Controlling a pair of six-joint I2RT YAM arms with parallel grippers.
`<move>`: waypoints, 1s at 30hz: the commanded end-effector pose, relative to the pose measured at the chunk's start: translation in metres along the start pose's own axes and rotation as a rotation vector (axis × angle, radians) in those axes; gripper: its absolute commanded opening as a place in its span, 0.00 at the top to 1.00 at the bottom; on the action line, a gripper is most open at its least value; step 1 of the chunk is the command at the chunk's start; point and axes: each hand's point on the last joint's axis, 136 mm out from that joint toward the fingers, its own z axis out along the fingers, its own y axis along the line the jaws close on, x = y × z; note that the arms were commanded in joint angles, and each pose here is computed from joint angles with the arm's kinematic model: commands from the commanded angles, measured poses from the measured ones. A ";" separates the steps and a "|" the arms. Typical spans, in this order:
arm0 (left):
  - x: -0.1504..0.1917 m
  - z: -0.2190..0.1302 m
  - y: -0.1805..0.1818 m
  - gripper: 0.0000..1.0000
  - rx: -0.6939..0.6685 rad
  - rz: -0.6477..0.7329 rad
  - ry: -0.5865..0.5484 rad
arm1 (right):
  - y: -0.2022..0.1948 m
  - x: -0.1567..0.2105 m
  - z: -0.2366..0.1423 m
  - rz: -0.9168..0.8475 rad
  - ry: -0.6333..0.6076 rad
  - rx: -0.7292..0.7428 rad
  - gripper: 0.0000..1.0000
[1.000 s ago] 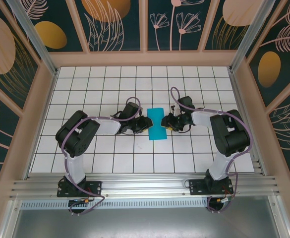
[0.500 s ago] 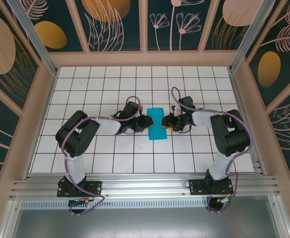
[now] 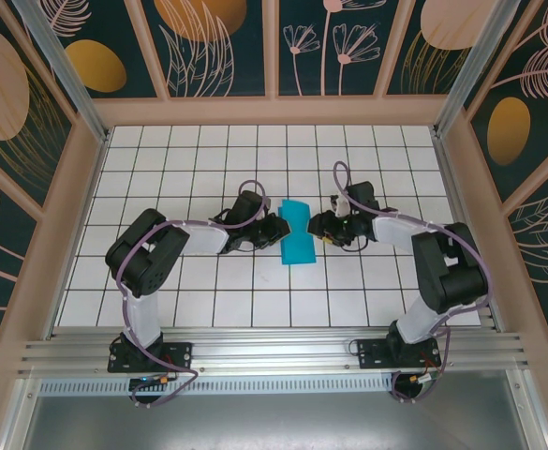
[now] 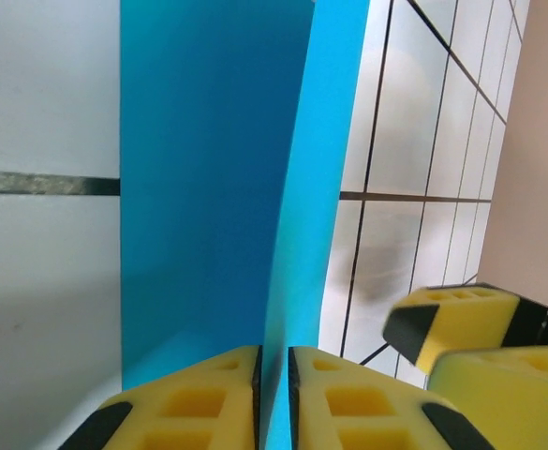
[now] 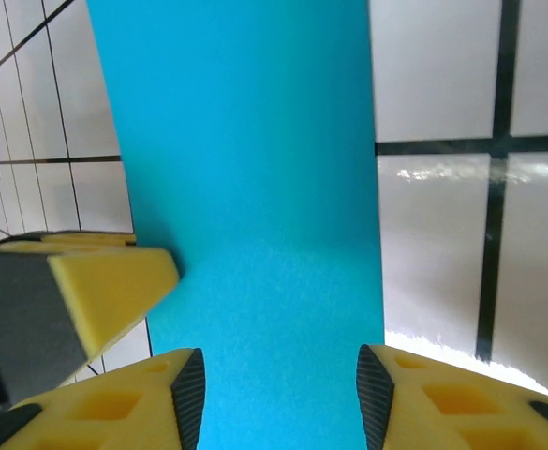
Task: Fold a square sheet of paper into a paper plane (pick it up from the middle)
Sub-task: Fold the triangle a second time at the center of the table.
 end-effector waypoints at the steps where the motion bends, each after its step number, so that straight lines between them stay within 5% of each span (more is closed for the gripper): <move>1: -0.003 0.004 -0.015 0.85 0.033 0.024 0.004 | 0.001 0.000 -0.013 -0.050 -0.058 0.005 0.47; 6: -0.003 0.001 -0.019 0.90 0.026 0.044 0.018 | 0.017 0.013 -0.018 -0.233 -0.103 -0.019 0.48; 10: -0.005 0.000 -0.022 0.91 0.016 0.057 0.020 | 0.033 0.026 -0.025 -0.496 -0.253 0.050 0.47; 18: -0.005 0.002 -0.022 0.92 -0.011 0.070 0.031 | 0.066 0.063 -0.022 -0.975 -0.391 0.137 0.31; 30: -0.006 0.001 -0.024 0.91 -0.009 0.066 0.029 | 0.067 0.048 0.015 -1.129 -0.433 0.359 0.35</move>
